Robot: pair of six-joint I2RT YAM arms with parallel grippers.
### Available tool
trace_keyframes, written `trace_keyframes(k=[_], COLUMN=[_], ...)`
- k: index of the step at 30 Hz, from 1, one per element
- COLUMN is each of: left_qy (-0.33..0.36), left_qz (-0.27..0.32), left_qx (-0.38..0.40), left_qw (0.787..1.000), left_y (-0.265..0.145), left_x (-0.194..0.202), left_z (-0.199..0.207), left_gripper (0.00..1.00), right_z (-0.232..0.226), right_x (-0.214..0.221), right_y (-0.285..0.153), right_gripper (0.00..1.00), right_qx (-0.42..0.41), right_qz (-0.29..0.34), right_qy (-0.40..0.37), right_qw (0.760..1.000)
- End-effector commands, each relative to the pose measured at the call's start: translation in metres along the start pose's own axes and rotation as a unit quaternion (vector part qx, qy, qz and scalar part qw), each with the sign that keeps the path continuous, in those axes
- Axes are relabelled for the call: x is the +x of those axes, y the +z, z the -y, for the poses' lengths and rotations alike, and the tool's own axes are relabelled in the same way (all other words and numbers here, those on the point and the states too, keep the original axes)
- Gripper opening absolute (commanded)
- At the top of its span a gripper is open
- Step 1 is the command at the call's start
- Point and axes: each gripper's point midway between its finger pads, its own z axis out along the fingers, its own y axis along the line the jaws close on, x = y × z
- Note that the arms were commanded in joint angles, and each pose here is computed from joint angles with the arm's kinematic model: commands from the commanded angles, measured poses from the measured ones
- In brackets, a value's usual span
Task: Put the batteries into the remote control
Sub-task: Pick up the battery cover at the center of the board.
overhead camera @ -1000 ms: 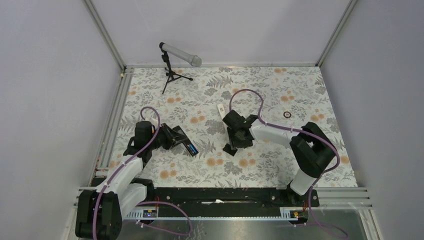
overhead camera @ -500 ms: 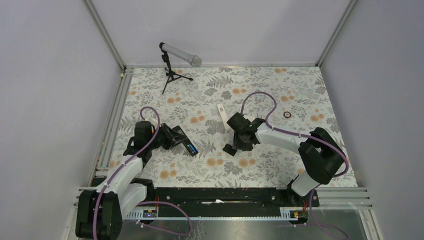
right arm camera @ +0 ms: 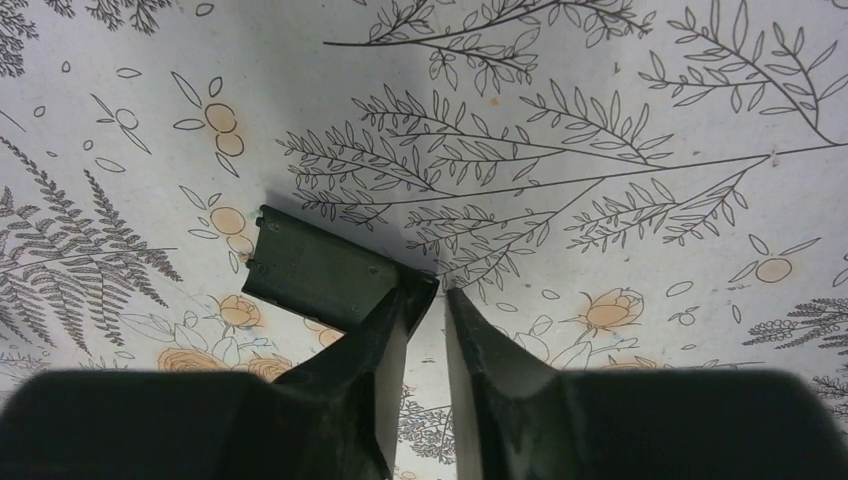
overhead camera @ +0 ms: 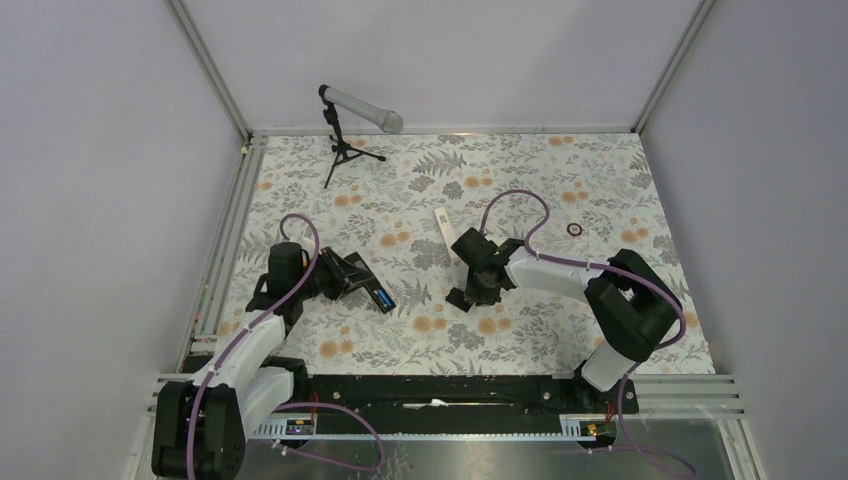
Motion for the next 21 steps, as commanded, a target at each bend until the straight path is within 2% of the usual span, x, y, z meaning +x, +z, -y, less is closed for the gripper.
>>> trace_keyframes(k=[1,5,6,10,14,16,21], left_qy=[0.031,0.033,0.035,0.040,0.056,0.068,0.130], left_qz=[0.014,0.019,0.021,0.027,0.023,0.017,0.011], left_qx=[0.032,0.031,0.033,0.031,0.048,0.069,0.154], left_qw=[0.999,0.999,0.999,0.998,0.997,0.995,0.979], left_y=[-0.006,-0.008,-0.009,-0.013,-0.016,-0.020,-0.035], left_x=[-0.009,-0.010,-0.011,-0.013,-0.012,-0.010,-0.003], left_z=[0.019,0.020,0.022,0.024,0.035,0.045,0.082], left_gripper=[0.00,0.00,0.00,0.00,0.00,0.00,0.00], right_z=[-0.001,0.005,0.007,0.007,-0.015,-0.034,-0.080], right_x=[-0.008,-0.023,-0.028,-0.053,-0.073,-0.078,-0.065], right_y=[0.005,0.002,0.001,-0.010,-0.032,-0.048,-0.087], right_gripper=[0.23,0.01,0.00,0.00,0.00,0.00,0.00], right_qx=[0.011,0.015,0.015,-0.010,-0.088,-0.137,-0.261], right_qz=[0.019,0.064,0.082,0.166,0.231,0.244,0.208], right_qy=[-0.002,-0.019,-0.025,-0.045,-0.074,-0.084,-0.122], right_qw=[1.000,0.998,0.996,0.985,0.966,0.956,0.935])
